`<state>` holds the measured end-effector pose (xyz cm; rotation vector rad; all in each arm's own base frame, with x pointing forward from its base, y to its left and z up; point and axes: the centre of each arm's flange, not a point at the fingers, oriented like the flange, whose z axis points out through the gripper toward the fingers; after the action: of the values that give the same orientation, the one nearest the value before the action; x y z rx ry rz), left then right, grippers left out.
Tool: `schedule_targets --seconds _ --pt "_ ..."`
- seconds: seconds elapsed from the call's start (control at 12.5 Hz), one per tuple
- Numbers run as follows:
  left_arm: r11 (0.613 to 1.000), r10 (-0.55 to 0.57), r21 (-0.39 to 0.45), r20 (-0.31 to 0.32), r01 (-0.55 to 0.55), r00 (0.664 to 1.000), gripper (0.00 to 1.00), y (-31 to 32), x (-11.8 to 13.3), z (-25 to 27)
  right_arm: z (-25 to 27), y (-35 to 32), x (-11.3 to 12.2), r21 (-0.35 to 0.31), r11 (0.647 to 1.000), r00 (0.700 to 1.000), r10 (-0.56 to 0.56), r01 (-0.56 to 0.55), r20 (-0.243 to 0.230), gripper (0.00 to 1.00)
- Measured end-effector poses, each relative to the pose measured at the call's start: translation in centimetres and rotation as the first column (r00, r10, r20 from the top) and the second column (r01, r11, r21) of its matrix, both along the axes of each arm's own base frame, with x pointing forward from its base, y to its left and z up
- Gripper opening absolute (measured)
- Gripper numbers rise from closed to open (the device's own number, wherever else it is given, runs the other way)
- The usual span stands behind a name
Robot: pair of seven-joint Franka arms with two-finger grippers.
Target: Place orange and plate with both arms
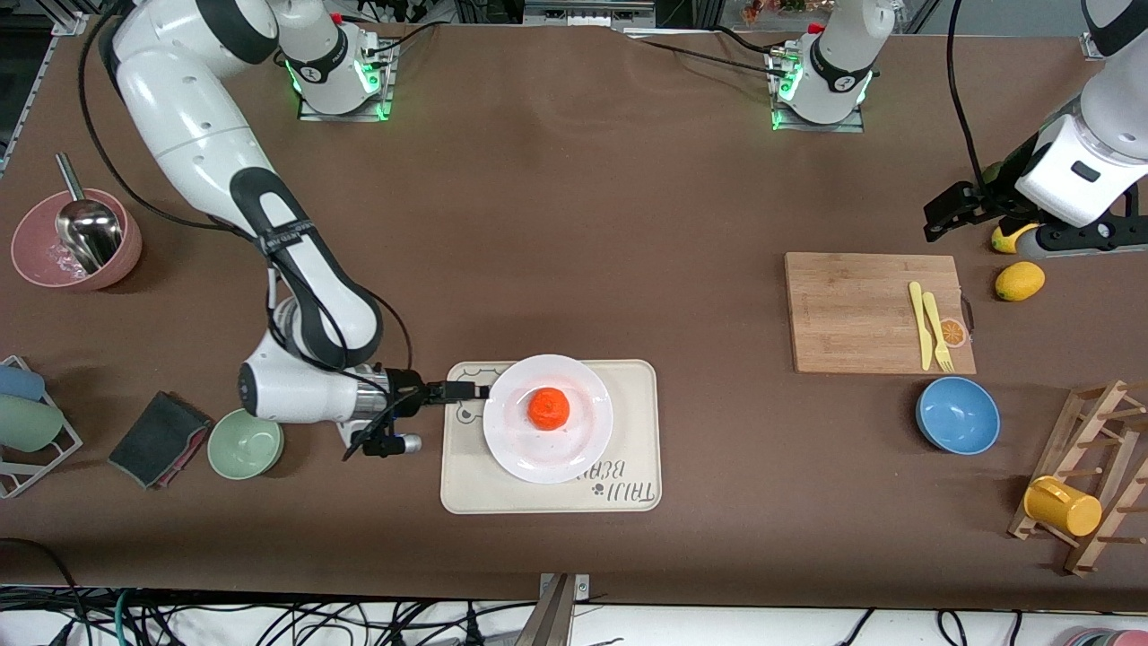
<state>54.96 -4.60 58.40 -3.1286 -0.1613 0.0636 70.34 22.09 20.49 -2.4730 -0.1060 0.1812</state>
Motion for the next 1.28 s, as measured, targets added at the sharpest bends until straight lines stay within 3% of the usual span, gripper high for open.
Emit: schedule_targets --seconds 0.16,0.32,0.48,0.56,0.88,1.12,1.28 --pt "1.000 -0.002 0.000 0.000 0.002 1.000 1.00 -0.1 0.0 0.0 2.9 -2.7 -1.5 -0.133 0.988 0.997 0.083 -0.082 0.000 1.00" --pt "1.000 -0.005 0.000 0.000 0.005 1.000 1.00 -0.3 0.0 0.0 7.4 -5.7 -3.8 -0.269 0.953 0.990 0.137 -0.139 -0.026 1.00" --pt "1.000 -0.006 0.000 0.000 0.006 1.000 1.00 -0.3 -0.1 0.0 15.3 -8.3 -6.5 -0.388 0.904 0.984 0.168 -0.179 -0.063 1.00" --pt "1.000 -0.006 0.000 0.000 0.006 1.000 1.00 -0.3 -0.1 0.0 20.0 -9.2 -8.0 -0.437 0.881 0.983 0.175 -0.182 -0.057 1.00" --pt "1.000 -0.007 0.000 0.000 0.007 1.000 1.00 -0.4 -0.1 0.0 34.6 -11.4 -14.4 -0.542 0.830 0.984 0.176 -0.132 0.030 1.00" --pt "1.000 -0.007 0.000 0.000 0.007 1.000 1.00 -0.4 -0.1 0.0 38.5 -14.2 -16.9 -0.630 0.771 0.985 0.166 -0.098 0.050 1.00" --pt "1.000 -0.007 0.000 0.000 0.007 1.000 1.00 -0.4 -0.1 0.0 38.4 -15.2 -17.1 -0.640 0.763 0.986 0.160 -0.097 0.040 1.00"
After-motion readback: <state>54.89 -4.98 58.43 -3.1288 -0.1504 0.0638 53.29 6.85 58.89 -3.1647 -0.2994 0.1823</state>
